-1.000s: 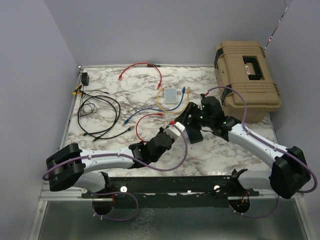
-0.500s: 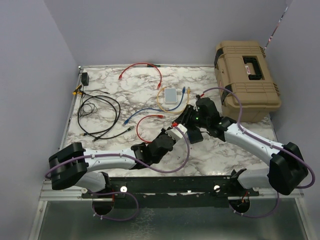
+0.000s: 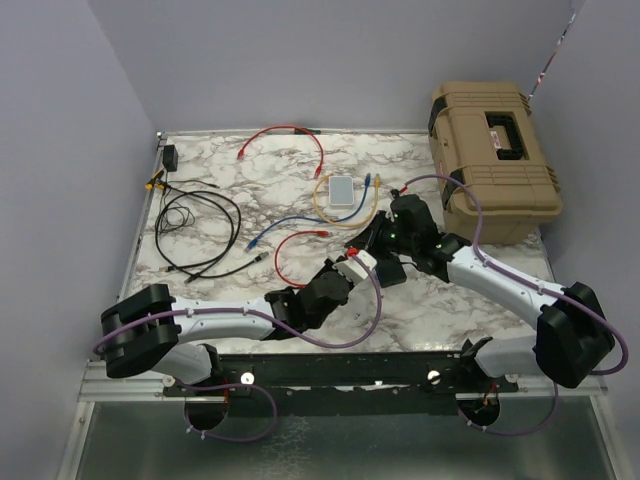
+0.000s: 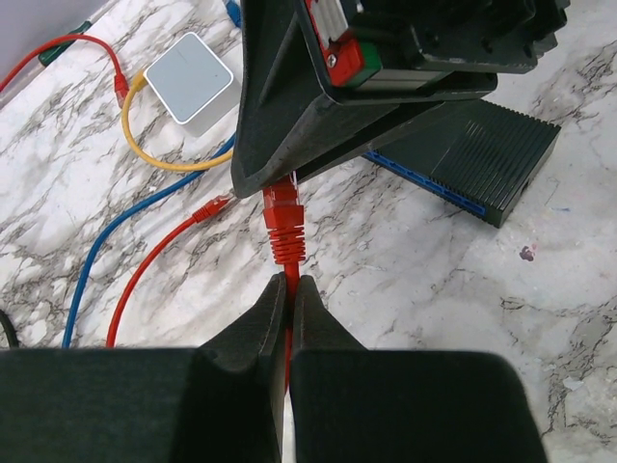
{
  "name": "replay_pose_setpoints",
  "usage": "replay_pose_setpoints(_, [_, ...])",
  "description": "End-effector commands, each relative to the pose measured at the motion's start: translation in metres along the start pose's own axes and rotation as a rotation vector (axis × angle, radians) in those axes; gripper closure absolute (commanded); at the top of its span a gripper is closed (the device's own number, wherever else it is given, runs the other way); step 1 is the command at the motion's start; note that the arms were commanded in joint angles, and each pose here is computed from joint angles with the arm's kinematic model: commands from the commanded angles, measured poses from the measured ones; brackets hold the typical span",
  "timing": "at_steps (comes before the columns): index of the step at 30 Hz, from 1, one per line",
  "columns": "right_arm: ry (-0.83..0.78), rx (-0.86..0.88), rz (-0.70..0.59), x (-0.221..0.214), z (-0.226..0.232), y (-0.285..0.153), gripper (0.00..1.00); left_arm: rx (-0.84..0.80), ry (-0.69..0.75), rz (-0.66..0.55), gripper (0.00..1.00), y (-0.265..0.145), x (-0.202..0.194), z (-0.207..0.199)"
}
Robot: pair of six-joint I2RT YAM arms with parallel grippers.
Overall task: Insert the plug into the switch port
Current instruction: Pick up the connector from the center of the board.
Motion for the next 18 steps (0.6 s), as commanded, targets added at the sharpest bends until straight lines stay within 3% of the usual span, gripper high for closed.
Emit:
replay_pose_setpoints(1, [-0.024,0.011,-0.035,0.008,0.010,0.000,0.99,0.028,-0.012,-0.019,0.96,0.000,0.003,0.002])
replay_pose_setpoints(9, [-0.184,0.084,-0.086,0.024,0.035,-0.010,0.99,0.024,-0.069,-0.085,0.52,-0.012,0.025,0.017])
replay_pose_setpoints(18, [-0.508,0.227,-0.187,0.054,0.080,-0.039,1.00,-0.106,-0.238,-0.215,0.37,-0.032,0.075,0.068])
Point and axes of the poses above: each gripper's point midway between its finger pads, its own y axis out along the fingers, its own z axis along the line the jaws close on, x = y × z, the point moved 4 cm from there along -y, back along the fingers, and after that the axes turned 10 degrees about y, right-handed, at the moved point
